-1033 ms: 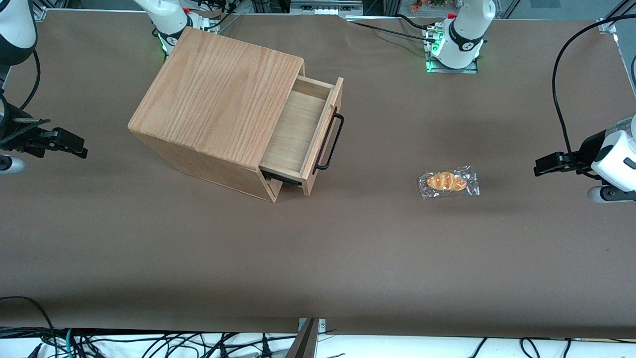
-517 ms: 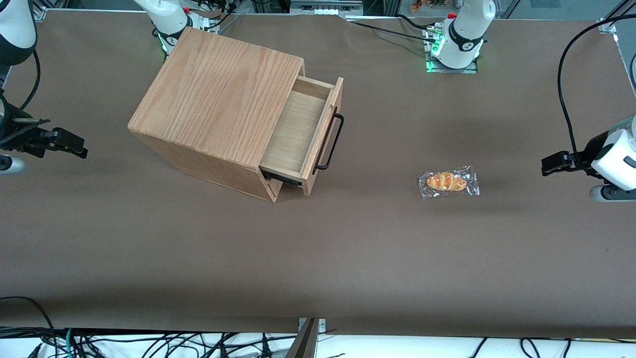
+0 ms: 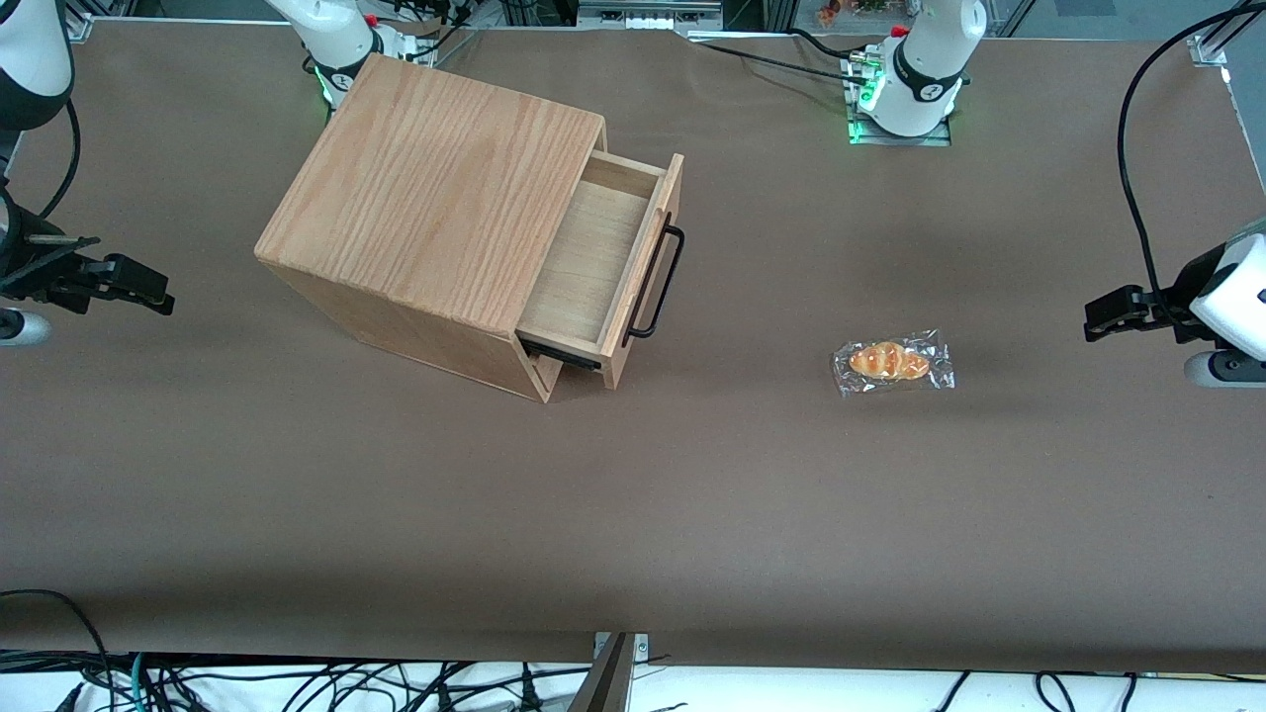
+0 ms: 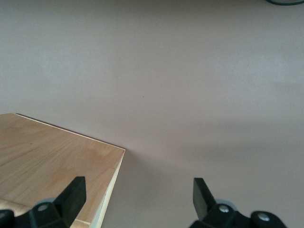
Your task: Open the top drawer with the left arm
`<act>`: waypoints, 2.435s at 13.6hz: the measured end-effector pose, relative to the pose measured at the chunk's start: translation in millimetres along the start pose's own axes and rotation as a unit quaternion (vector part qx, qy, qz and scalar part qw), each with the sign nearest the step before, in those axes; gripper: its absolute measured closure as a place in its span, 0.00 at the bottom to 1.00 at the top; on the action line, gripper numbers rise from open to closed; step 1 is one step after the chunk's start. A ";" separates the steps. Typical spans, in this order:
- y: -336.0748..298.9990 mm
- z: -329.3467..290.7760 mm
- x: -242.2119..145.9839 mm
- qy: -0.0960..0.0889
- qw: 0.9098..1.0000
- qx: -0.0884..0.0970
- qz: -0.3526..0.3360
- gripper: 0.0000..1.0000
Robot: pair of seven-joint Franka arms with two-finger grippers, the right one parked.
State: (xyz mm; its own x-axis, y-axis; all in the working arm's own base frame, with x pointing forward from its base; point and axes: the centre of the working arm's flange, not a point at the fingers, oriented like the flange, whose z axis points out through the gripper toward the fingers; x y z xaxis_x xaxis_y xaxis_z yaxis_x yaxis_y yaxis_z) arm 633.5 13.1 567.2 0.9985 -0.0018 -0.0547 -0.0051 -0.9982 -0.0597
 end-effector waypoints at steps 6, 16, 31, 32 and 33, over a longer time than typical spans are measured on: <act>8.7 -3.5 -1.4 0.002 1.000 -0.009 0.006 0.00; 59.8 -11.3 -15.1 -0.005 0.999 -0.027 0.030 0.00; 56.7 -9.3 -16.7 -0.009 0.999 -0.029 0.022 0.00; 55.1 -9.3 -16.7 -0.009 0.999 -0.031 0.022 0.00; 53.0 -9.2 -16.5 -0.009 0.999 -0.032 0.020 0.00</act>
State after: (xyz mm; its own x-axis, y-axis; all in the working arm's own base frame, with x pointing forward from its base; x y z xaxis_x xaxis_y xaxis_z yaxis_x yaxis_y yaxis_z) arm 617.2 -40.3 574.1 0.9964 -0.0417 -0.0737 -0.0413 -0.9991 0.0069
